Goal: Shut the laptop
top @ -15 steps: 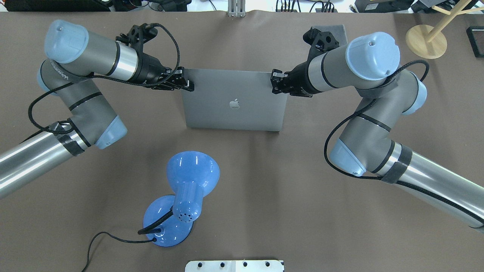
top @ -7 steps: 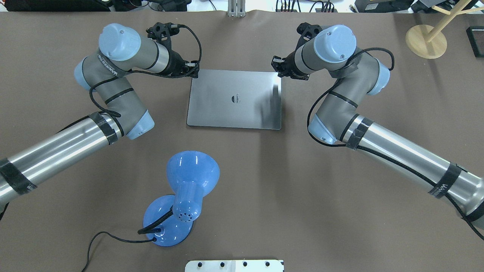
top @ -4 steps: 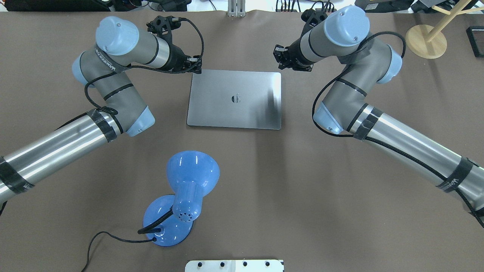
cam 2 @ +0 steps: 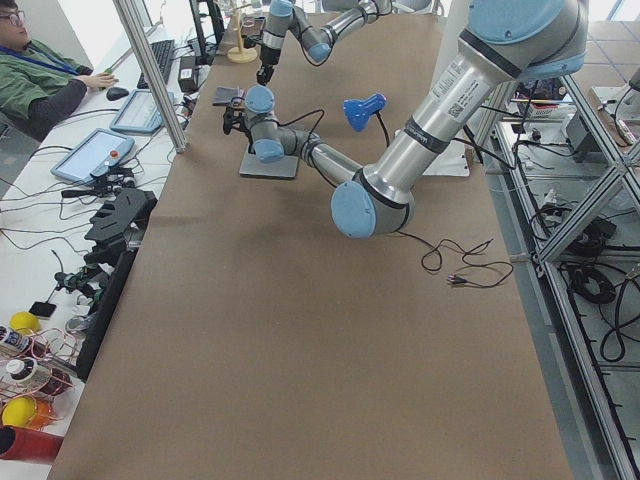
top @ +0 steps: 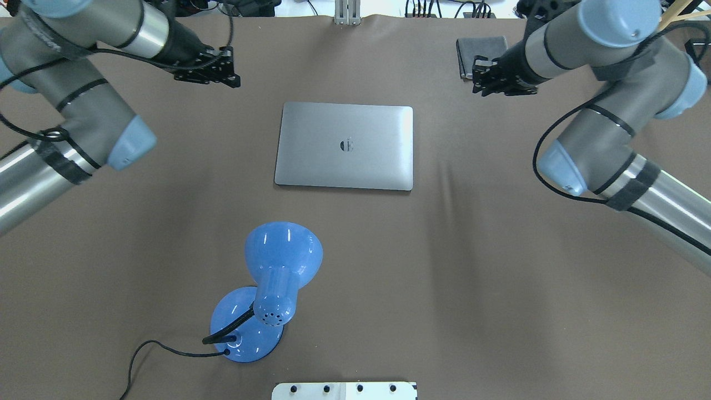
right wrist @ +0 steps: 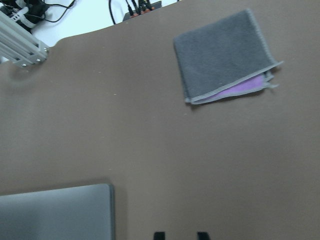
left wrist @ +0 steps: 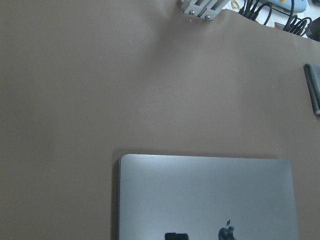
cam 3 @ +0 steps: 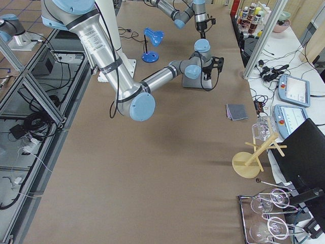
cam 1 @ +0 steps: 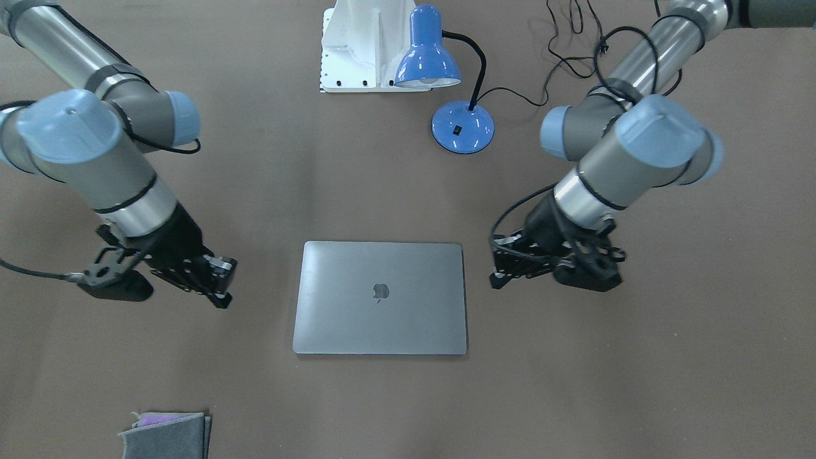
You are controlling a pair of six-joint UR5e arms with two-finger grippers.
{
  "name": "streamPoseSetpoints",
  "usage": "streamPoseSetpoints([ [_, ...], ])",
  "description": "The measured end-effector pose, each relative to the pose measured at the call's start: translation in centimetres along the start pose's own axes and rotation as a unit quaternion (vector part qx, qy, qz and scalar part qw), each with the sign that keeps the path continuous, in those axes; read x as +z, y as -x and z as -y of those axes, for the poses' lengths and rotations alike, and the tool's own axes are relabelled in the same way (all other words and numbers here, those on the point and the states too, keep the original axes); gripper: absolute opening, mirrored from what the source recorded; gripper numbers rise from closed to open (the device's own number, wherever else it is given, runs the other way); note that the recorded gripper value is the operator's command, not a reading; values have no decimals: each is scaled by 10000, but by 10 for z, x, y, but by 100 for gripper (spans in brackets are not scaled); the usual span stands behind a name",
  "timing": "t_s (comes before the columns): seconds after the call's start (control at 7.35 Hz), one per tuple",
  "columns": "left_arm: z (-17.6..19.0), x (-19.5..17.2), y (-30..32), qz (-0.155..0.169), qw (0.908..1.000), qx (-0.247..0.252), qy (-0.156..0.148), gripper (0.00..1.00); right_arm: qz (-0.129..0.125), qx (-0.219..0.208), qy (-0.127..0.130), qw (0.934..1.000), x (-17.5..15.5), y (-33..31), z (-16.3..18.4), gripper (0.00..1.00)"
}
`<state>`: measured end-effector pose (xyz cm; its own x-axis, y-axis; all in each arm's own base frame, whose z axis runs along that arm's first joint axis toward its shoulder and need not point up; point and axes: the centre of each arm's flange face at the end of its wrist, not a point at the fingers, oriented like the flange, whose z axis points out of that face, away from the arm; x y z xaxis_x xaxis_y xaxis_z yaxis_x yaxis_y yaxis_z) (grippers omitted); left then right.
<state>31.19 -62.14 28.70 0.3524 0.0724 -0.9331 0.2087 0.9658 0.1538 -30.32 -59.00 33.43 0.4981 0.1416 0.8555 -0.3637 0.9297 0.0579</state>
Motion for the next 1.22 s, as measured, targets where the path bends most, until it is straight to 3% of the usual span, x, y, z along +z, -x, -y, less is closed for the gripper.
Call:
streamPoseSetpoints([
  [0.41, 12, -85, 168, 769, 9931, 886, 62, 99, -591, -807, 93, 9949, -59, -170, 2, 100],
  [0.82, -28, -168, 344, 1589, 9724, 1650, 434, 99, -1097, -1556, 487, 9805, -123, -355, -25, 100],
  [1.22, -62, -227, 434, 1999, 9602, 1638, 1060, 99, -1320, -1718, 874, 9723, -170, -449, -49, 100],
])
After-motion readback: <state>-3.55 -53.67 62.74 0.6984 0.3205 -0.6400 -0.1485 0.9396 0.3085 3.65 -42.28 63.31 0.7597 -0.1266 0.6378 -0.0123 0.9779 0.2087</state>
